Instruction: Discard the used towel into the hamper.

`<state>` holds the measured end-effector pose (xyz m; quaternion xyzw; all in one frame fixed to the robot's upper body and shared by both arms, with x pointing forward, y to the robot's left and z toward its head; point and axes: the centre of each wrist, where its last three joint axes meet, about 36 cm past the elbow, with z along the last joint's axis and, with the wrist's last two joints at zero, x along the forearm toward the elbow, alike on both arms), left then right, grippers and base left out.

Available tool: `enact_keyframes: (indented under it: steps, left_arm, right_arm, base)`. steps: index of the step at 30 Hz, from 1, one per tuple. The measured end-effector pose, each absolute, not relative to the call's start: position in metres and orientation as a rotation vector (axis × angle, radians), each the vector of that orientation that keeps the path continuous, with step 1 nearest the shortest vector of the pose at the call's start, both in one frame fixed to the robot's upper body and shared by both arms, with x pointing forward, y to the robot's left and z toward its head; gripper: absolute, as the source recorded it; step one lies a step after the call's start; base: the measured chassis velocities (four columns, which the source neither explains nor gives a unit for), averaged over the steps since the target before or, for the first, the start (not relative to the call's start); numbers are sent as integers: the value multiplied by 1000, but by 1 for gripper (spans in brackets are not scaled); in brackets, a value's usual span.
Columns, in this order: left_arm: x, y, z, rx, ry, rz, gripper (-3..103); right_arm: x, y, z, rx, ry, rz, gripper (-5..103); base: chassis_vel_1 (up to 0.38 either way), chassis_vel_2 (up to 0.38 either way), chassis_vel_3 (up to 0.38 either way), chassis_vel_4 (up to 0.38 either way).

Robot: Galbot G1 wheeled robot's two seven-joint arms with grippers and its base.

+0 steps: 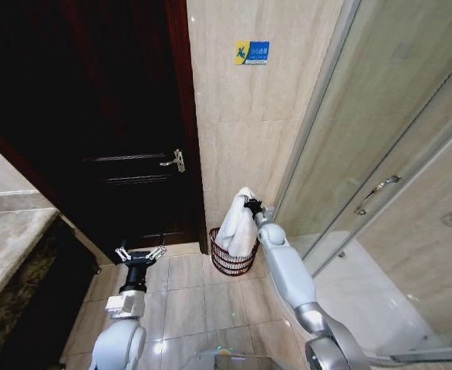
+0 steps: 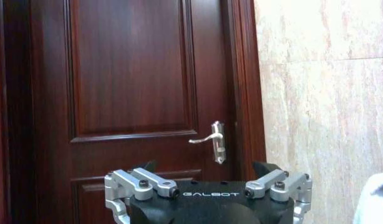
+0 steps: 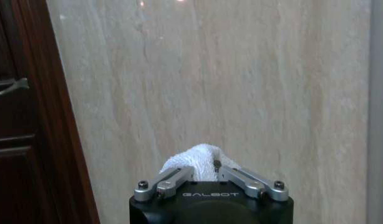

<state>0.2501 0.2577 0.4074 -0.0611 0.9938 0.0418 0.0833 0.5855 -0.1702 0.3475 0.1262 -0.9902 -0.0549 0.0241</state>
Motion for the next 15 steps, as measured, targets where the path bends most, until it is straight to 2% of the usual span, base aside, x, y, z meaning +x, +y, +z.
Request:
enact_keyframes:
  steps: [8, 15]
  left_arm:
    - [251, 257, 403, -194, 2964, 90, 100]
    - [255, 256, 391, -200, 2980, 64, 100]
  right_arm:
    - [567, -174, 344, 393, -3088, -216, 3]
    - [542, -189, 330, 328, -3104, -149, 3]
  base:
    - [0, 0, 0, 0]
    - [0, 0, 0, 0]
